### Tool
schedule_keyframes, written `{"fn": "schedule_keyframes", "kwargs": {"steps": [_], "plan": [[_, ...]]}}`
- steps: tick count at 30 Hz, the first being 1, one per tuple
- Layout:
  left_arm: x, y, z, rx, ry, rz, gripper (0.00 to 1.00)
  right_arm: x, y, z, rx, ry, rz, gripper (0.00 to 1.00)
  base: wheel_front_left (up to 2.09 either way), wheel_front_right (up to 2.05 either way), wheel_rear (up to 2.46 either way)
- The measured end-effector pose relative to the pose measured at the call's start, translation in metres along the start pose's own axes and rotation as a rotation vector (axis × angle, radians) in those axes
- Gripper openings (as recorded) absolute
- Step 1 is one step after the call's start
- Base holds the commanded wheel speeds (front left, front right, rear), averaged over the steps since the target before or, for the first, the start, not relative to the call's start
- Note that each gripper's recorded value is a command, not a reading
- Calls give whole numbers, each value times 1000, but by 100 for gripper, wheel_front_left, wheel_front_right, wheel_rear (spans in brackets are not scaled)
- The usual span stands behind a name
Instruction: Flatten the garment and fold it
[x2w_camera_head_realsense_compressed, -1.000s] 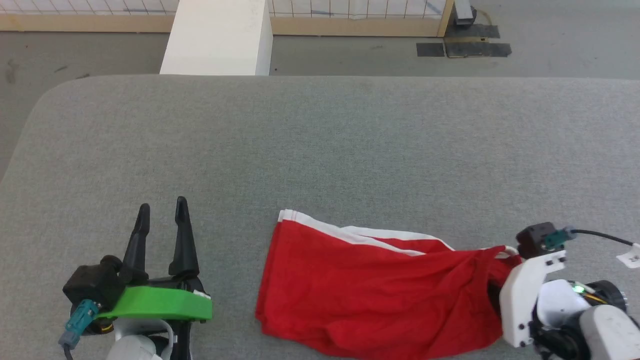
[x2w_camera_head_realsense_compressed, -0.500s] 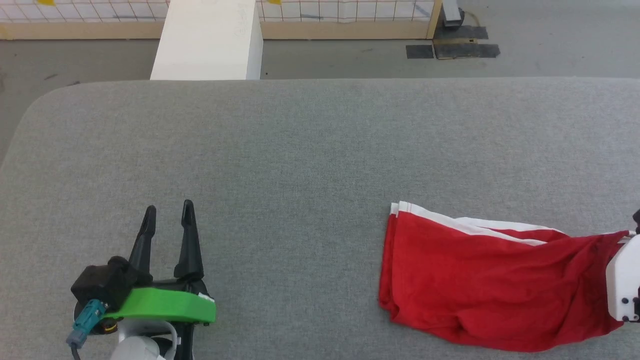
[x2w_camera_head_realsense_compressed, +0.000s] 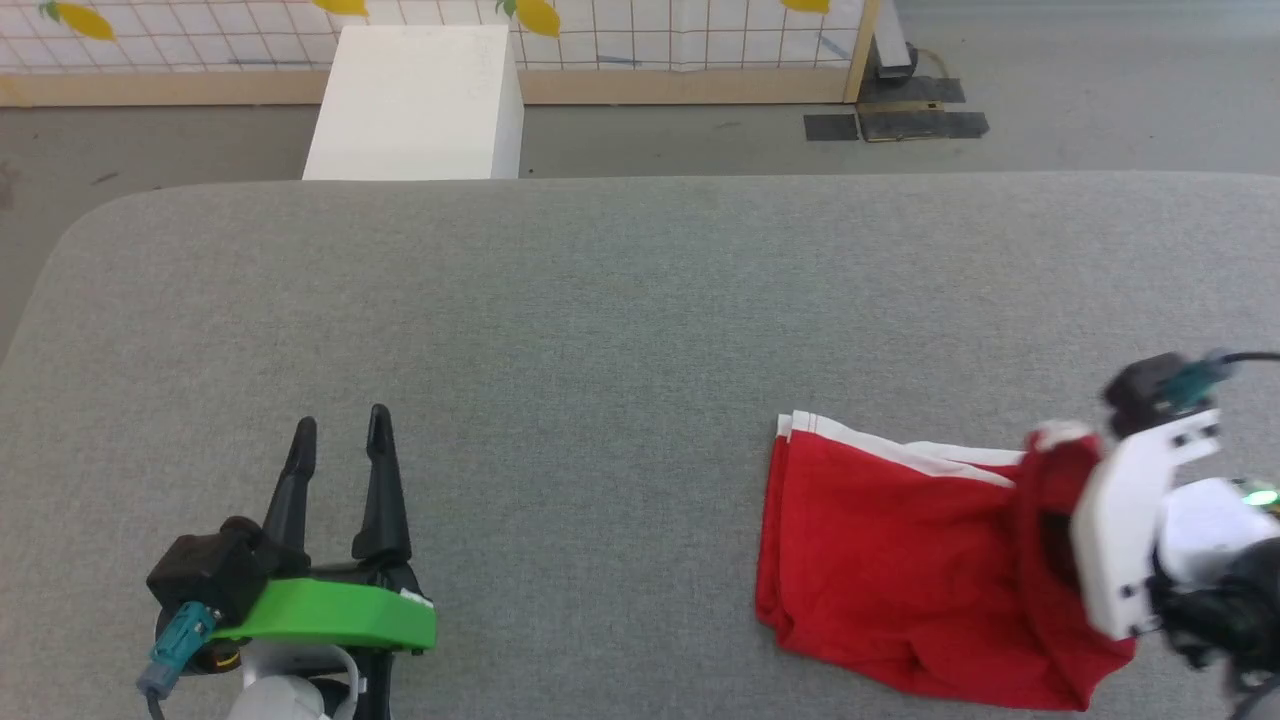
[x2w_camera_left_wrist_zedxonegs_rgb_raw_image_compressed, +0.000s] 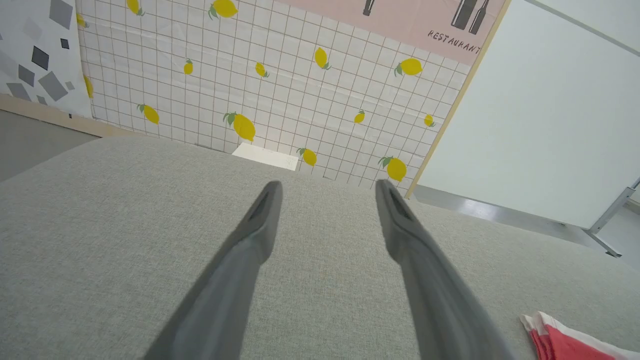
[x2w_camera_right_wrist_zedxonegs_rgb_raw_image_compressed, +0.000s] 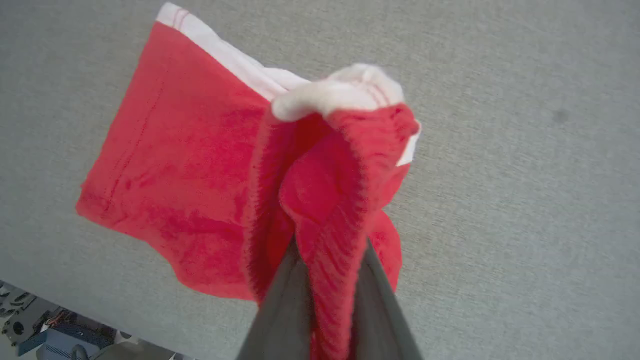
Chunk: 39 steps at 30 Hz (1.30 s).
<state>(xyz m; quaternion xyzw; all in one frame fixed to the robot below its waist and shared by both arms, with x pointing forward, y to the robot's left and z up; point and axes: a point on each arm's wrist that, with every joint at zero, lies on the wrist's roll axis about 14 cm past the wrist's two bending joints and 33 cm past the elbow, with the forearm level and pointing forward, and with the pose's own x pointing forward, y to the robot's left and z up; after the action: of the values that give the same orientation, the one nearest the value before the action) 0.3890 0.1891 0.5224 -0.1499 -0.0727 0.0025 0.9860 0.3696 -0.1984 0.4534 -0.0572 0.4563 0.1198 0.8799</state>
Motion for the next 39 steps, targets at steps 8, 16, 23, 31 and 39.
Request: {"fn": "schedule_keyframes", "kwargs": {"steps": [8, 16, 23, 31, 39], "plan": [[-3, 8, -5, -3, 15, 28, 100, 35, 68, 0, 41, -11, 159, 0, 0, 0, 0], [-8, 19, -10, -13, 33, 68, 100, 70, 97, -4, 50, 0, 200, 0, 0, 0, 0], [-12, 19, -7, -25, 28, 79, 100, 81, 109, 0, 8, -43, 205, 100, 0, 0, 0], [-12, 10, 1, -32, 3, 53, 100, 48, 125, 31, -127, -157, 223, 100, 0, 0, 0], [-8, -4, -1, -37, 7, 11, 100, 0, 103, 72, -81, -362, 174, 100, 0, 0, 0]]}}
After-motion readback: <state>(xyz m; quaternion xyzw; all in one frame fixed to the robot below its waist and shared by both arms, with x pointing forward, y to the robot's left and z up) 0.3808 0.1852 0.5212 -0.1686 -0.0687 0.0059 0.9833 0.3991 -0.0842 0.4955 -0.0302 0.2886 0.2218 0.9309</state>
